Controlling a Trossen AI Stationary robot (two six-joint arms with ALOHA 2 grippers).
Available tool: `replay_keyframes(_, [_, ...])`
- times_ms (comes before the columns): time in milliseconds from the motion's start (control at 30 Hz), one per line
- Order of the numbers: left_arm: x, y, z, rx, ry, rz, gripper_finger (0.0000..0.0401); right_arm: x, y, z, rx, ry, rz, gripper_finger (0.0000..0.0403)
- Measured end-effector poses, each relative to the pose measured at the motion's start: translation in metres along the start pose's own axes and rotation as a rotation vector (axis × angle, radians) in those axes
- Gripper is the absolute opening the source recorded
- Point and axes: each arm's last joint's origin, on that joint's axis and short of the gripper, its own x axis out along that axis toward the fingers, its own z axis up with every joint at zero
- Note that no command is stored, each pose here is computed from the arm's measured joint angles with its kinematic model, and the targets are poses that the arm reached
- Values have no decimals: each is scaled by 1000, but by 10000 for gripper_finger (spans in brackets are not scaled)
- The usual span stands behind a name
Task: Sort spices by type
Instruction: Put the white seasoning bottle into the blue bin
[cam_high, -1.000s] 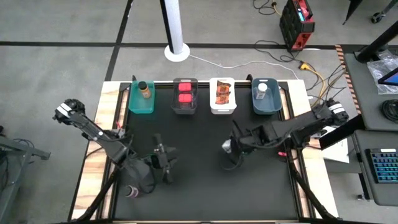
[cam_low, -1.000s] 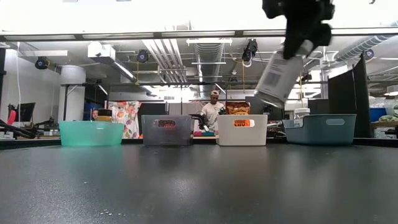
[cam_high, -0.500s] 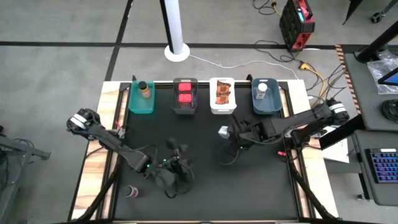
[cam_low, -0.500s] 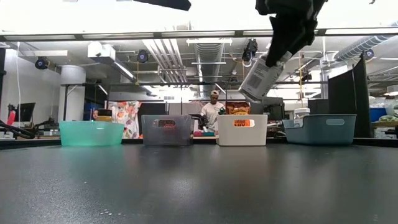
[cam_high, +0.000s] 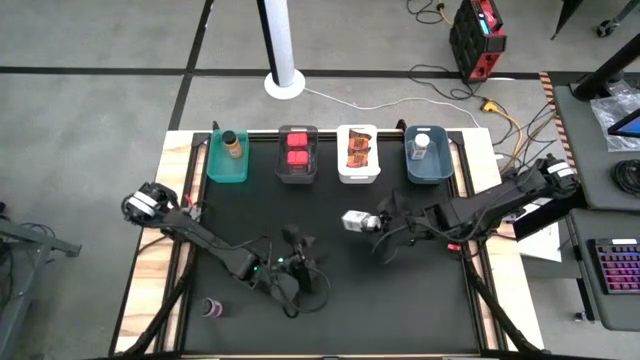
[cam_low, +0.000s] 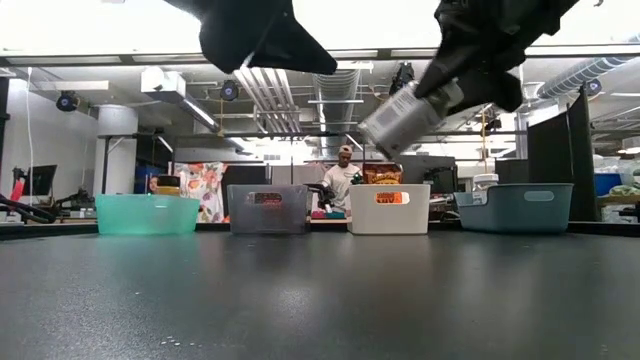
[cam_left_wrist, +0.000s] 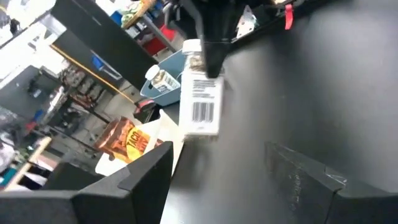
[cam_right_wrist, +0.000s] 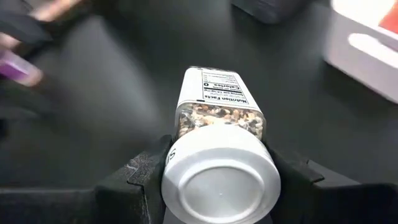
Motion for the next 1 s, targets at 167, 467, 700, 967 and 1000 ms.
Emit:
replay_keyframes(167, [10, -5, -4, 2, 4, 25, 235, 10, 7, -3, 27, -87, 106, 191])
replay_keyframes(467, [33, 10, -8, -20, 32, 33, 235, 18, 11, -5, 8, -91, 117, 191])
replay_keyframes(700, [49, 19, -11, -13, 35, -29, 235, 17, 13, -4, 9, -102, 139, 191])
replay_keyframes(967, [59, 22, -14, 39, 25, -103, 235, 17, 14, -3, 4, -111, 155, 191])
replay_keyframes(1000, [61, 21, -14, 39, 23, -97, 235, 17, 14, -2, 3, -109, 164, 191])
